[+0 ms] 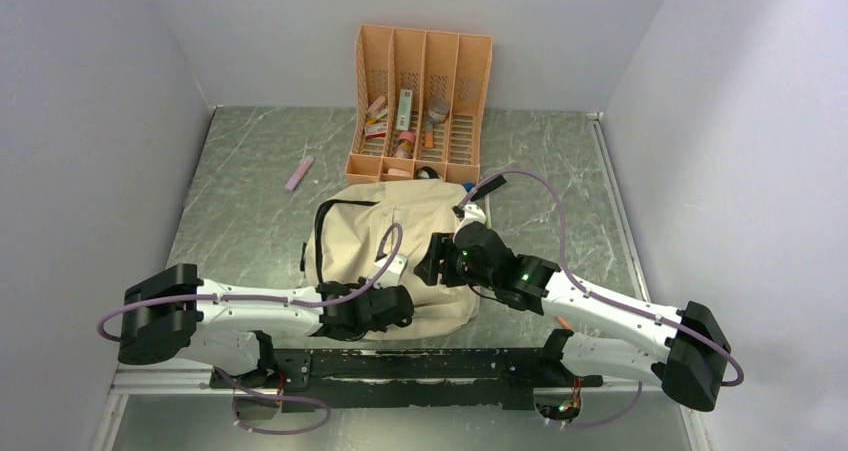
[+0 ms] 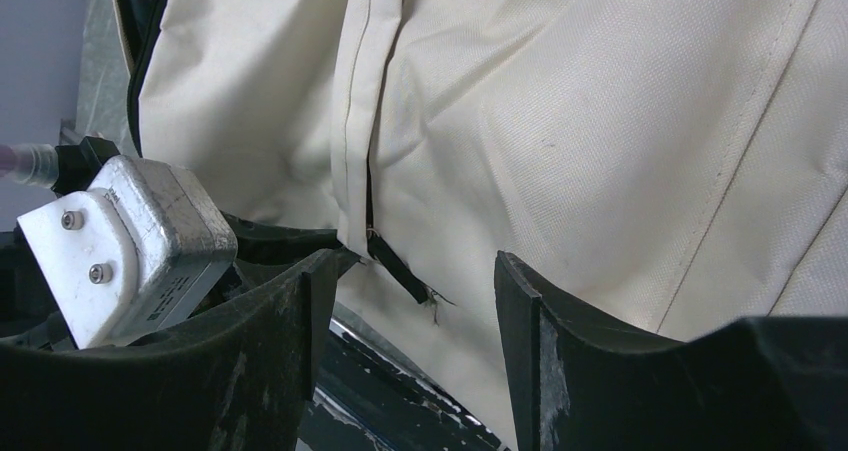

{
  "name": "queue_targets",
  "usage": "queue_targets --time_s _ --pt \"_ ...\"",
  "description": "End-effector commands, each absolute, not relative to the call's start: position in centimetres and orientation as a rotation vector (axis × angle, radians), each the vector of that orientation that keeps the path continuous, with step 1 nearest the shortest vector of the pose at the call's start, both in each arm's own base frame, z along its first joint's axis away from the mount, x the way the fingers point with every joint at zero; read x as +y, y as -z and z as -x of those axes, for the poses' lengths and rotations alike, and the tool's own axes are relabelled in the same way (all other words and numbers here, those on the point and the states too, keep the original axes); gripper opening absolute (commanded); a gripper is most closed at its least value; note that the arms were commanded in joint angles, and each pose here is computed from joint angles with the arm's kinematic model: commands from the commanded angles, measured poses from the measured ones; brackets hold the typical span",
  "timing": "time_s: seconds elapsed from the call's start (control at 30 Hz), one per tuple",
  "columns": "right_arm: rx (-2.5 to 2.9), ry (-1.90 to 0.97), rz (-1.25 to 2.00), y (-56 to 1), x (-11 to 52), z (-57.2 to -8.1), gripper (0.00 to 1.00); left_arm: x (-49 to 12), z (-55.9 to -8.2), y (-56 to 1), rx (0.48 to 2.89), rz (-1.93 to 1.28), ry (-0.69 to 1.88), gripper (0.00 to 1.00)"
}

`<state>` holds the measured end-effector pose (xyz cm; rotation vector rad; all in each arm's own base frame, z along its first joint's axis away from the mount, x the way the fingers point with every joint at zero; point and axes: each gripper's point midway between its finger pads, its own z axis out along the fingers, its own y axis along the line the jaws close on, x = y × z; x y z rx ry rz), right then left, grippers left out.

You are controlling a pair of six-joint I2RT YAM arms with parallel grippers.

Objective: Pack the student bag
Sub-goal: Zip the student bag at the center of the board.

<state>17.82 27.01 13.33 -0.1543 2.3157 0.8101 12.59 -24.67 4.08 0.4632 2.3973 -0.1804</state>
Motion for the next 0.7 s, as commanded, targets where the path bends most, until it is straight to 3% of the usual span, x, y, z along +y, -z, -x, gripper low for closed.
queue_targets --time_s 0.0,0.1,0.67 --pt "2.311 -0.809 0.131 -13.3 26.9 -18.0 0.63 -24.4 -13.4 -4.4 2.364 -0.419 0.168 0.16" --pt "2.315 -0.801 0.123 -13.6 26.7 -18.0 0.63 -24.3 -13.9 -5.0 2.352 -0.41 0.155 0.05" --pt "2.445 -0.605 -0.127 -13.3 19.3 -14.8 0.65 -26.1 -15.0 -11.3 2.27 -0.369 0.283 0.05"
